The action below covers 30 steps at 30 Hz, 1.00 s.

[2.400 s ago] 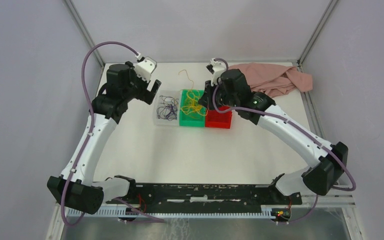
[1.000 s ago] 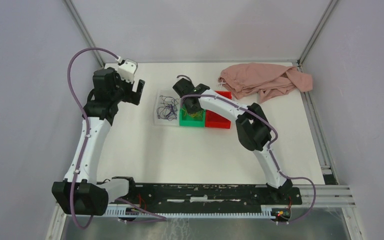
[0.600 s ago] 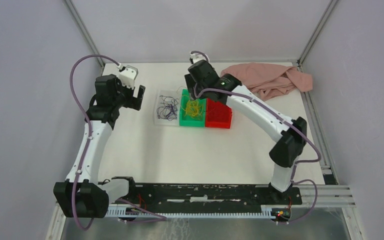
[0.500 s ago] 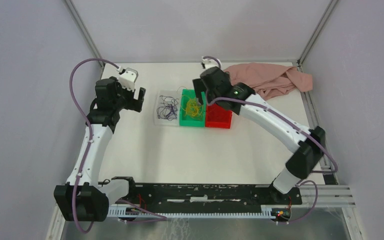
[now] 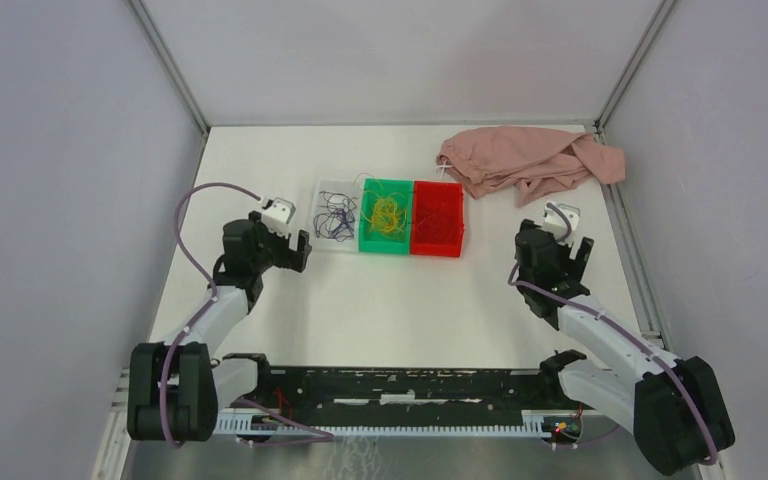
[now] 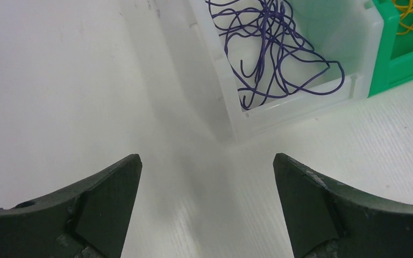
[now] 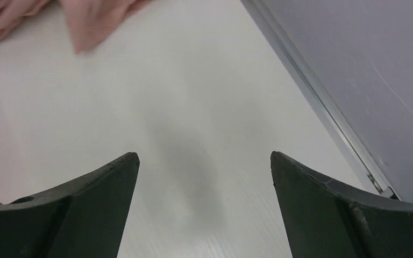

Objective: Untangle the cables
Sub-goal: Reset both arms

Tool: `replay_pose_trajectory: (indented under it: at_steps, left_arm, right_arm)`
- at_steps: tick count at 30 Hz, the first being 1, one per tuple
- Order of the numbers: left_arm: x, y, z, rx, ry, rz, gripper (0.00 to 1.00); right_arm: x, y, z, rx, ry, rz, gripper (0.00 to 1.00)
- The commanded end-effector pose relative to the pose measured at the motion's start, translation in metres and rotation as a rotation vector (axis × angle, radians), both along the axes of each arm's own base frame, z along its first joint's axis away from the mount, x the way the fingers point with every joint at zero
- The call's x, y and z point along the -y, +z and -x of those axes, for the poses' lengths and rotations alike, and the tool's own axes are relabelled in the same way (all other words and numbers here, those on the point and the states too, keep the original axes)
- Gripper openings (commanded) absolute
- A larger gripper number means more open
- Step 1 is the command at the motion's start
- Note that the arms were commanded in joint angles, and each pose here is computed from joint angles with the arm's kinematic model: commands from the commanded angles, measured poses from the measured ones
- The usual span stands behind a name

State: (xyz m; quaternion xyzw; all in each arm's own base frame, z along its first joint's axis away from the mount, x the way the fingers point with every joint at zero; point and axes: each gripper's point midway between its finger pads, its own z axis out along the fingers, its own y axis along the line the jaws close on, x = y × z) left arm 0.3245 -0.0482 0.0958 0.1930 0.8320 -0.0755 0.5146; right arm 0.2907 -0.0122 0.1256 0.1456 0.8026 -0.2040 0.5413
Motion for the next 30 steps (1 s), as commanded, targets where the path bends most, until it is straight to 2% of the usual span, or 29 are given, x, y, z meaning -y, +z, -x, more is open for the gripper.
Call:
replay_pose_trajectory:
  at_steps: [1,5,8,11,17,19,21,25,28,30]
  left_arm:
    - [0.005,0.031,-0.030,0.228,0.025,0.094,0.99]
    - [0.004,0.026,-0.037,0.298,0.070,0.167,0.99]
    - [-0.007,0.005,-0.048,0.258,0.141,0.156,0.99]
    - [-0.017,0.003,-0.060,0.282,0.188,0.127,0.99]
    - [-0.024,-0.003,-0.044,0.354,0.229,0.134,0.99]
    - [-0.028,0.003,-0.039,0.415,0.259,0.152,0.99]
    - [-0.030,0.002,-0.033,0.415,0.274,0.141,0.99]
    - [-0.041,0.006,-0.030,0.442,0.350,0.160,0.99]
    - [-0.050,0.004,-0.035,0.429,0.415,0.165,0.99]
    - [-0.053,0.002,-0.037,0.415,0.435,0.165,0.99]
  right_arm:
    - [0.042,0.009,-0.001,0.151,-0.236,-0.032,0.99]
    - [0.056,-0.008,0.002,0.134,-0.278,0.004,0.99]
    - [0.058,-0.017,0.000,0.109,-0.259,0.025,0.99]
    - [0.058,-0.018,-0.006,0.132,-0.246,0.017,0.99]
    - [0.058,-0.021,-0.033,0.213,-0.174,-0.058,0.99]
    - [0.056,-0.023,-0.044,0.189,-0.140,-0.053,0.98]
    - [0.052,-0.024,-0.055,0.152,-0.113,-0.032,0.99]
    - [0.032,-0.027,-0.063,0.159,0.047,-0.036,0.99]
    - [0.026,-0.026,-0.065,0.285,0.115,-0.013,1.00]
    - [0.009,-0.046,-0.073,0.165,0.213,-0.023,1.00]
